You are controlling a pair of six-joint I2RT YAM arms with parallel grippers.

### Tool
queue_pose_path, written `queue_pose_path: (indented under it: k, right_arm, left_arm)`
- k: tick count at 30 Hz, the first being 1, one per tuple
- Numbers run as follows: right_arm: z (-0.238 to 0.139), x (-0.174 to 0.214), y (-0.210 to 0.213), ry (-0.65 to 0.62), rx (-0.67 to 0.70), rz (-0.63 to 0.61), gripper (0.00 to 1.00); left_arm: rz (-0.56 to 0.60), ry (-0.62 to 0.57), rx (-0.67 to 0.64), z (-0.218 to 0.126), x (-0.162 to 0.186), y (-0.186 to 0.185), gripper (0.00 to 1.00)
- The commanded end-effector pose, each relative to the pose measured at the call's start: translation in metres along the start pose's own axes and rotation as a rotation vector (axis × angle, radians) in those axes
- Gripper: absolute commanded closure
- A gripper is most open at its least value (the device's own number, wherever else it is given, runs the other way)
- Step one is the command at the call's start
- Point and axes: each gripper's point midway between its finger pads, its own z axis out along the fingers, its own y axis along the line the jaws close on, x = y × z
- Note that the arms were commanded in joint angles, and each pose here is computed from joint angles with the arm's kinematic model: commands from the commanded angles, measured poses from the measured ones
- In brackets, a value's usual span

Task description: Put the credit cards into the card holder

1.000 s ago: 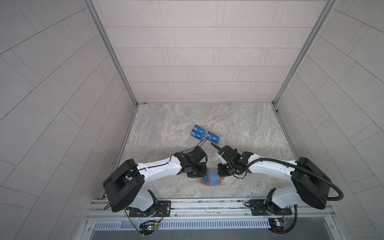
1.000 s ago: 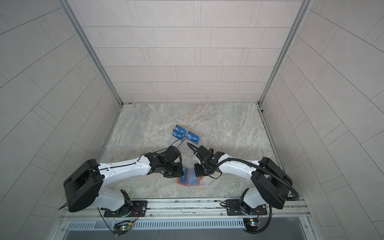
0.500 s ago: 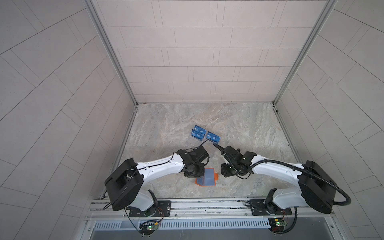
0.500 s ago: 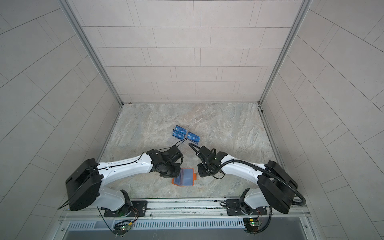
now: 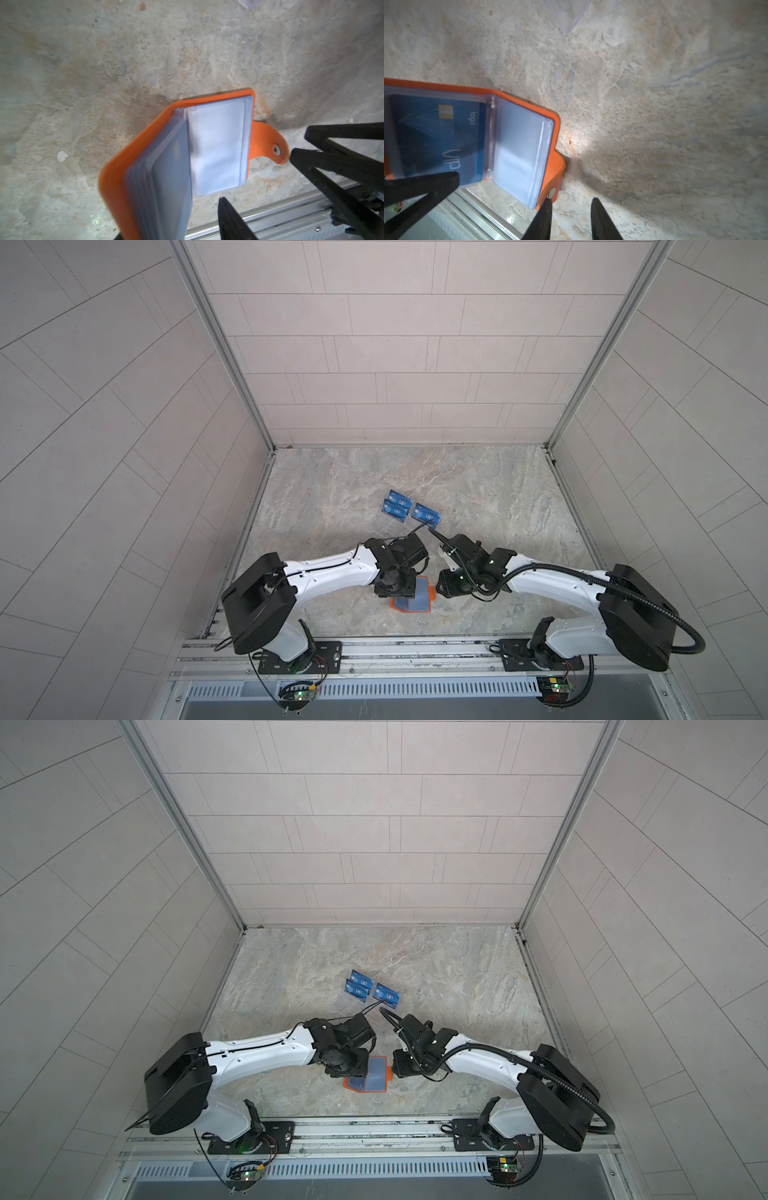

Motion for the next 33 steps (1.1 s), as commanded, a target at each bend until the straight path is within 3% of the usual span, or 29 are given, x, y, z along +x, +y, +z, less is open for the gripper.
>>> queue_pose_path:
  k: [1, 12, 18, 24, 33]
  right_arm:
    - [-0.006, -0.003, 0.004, -0.024, -0.023, 0.009, 0.65]
    - [-0.019, -0.007, 0.006, -0.062, -0.067, 0.031, 0.67]
    - [-0.026, -0.011, 0.008, -0.093, -0.139, 0.067, 0.71]
    - [-0.034, -0.019, 0.023, -0.120, -0.243, 0.076, 0.75]
    - [-0.035, -0.037, 0.034, -0.131, -0.330, 0.083, 0.82]
  left_arm:
    - [0.011, -0.017, 0.012, -0.013, -0.001, -0.008, 0.43]
    - [0.016, -0.033, 0.236, -0.013, -0.003, -0.052, 0.40]
    - [0.015, -0.025, 0.259, 0.003, 0.000, -0.052, 0.39]
    - [-0.018, -0.043, 0.400, 0.015, -0.001, -0.067, 0.39]
    - [-0.029, -0.025, 0.348, 0.035, 0.012, -0.043, 0.42]
